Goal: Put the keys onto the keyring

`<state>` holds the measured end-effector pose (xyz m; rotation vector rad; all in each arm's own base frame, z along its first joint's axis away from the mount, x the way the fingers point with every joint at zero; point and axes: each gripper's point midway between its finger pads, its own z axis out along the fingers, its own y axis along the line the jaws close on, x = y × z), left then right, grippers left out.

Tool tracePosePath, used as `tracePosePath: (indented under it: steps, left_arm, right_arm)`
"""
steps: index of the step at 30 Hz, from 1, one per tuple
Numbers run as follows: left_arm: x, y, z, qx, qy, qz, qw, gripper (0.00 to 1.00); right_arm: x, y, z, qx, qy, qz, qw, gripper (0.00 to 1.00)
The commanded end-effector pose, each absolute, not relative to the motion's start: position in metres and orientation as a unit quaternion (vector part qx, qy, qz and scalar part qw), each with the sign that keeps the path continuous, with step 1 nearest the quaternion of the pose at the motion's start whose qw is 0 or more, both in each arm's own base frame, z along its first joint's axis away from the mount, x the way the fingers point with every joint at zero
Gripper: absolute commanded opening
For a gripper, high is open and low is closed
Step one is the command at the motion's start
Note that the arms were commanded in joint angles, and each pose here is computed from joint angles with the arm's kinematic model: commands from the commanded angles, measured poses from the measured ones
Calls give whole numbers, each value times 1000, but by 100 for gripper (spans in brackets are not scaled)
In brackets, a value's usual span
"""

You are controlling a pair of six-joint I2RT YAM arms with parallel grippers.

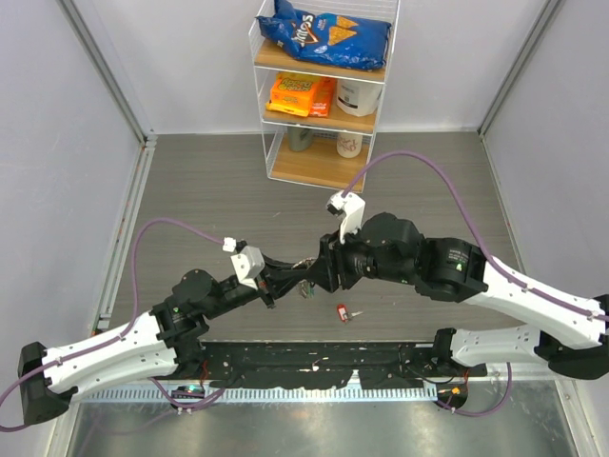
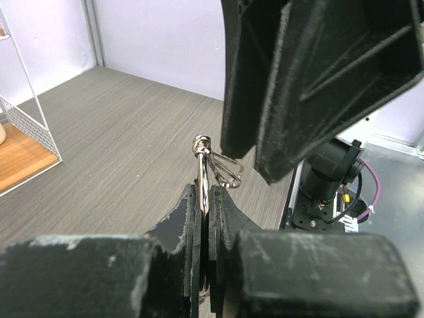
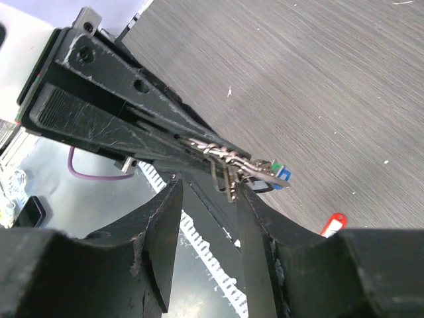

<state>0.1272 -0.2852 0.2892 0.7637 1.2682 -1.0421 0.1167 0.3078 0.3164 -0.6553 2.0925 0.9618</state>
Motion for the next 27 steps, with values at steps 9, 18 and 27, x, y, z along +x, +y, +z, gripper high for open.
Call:
tracePosePath:
  steps: [9,18,27]
  left_arm:
    - [125,-276,321,305,520,-469,645,0]
    - [123,-277,321,307,517,-473,644,0]
    - [121,-279,321,311,514,-480,639,0]
  right_arm:
    - [112,318,336,-254,798,384,390,36]
    - [118,307,334,-245,804,362,402,31]
    - [120,306,338,-244,801,360,411,22]
